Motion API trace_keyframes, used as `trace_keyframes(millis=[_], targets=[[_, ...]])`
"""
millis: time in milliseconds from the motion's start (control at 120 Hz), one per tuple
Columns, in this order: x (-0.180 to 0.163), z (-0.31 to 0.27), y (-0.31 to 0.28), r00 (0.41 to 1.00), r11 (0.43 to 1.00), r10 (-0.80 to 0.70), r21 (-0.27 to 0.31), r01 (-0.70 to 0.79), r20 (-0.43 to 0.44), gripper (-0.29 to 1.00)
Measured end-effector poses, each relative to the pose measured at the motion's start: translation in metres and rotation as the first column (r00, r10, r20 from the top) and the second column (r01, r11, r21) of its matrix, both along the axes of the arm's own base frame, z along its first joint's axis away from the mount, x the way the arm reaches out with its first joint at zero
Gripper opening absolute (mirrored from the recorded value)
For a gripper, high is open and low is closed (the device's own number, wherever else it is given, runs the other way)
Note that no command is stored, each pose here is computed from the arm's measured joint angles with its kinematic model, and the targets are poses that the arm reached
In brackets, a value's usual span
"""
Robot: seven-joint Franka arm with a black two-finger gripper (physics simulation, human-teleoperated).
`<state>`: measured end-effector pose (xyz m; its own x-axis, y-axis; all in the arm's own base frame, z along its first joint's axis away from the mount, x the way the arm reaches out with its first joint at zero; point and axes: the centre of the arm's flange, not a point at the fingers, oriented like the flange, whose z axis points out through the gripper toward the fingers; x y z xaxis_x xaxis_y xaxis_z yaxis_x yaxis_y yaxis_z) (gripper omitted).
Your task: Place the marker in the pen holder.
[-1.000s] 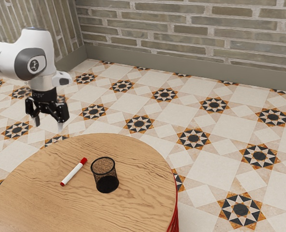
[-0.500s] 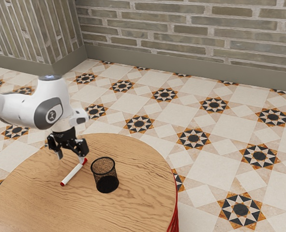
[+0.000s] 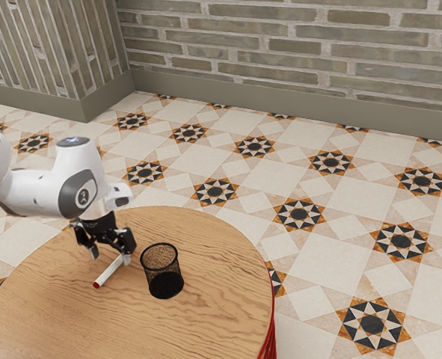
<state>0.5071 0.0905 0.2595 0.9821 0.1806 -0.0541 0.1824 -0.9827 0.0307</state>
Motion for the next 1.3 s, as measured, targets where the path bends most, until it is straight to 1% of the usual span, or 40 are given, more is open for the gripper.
trace_keyframes(millis=[208,408,450,542,600,717,833,1100,1300], targets=[[0.014,-0.007,0.006,0.999,0.999,-0.037,-0.008,0.038,0.026,0.69],[0.017,-0.011,0.006,0.997,0.997,-0.072,-0.016,0.073,0.035,0.69],[0.017,-0.010,0.006,0.997,0.997,-0.073,-0.021,0.074,0.038,0.63],[0.017,-0.009,0.005,0.996,0.997,-0.075,-0.033,0.076,0.045,0.42],[0.017,-0.009,0.004,0.996,0.996,-0.074,-0.039,0.076,0.048,0.31],[0.016,-0.009,0.004,0.996,0.996,-0.076,-0.049,0.078,0.051,0.17],[0.015,-0.010,0.004,0.996,0.995,-0.076,-0.058,0.079,0.050,0.09],[0.012,-0.014,0.006,0.998,0.994,-0.031,-0.102,0.036,0.054,0.01],[0.014,-0.005,0.006,0.997,0.994,-0.022,-0.101,0.030,0.076,-0.07]])
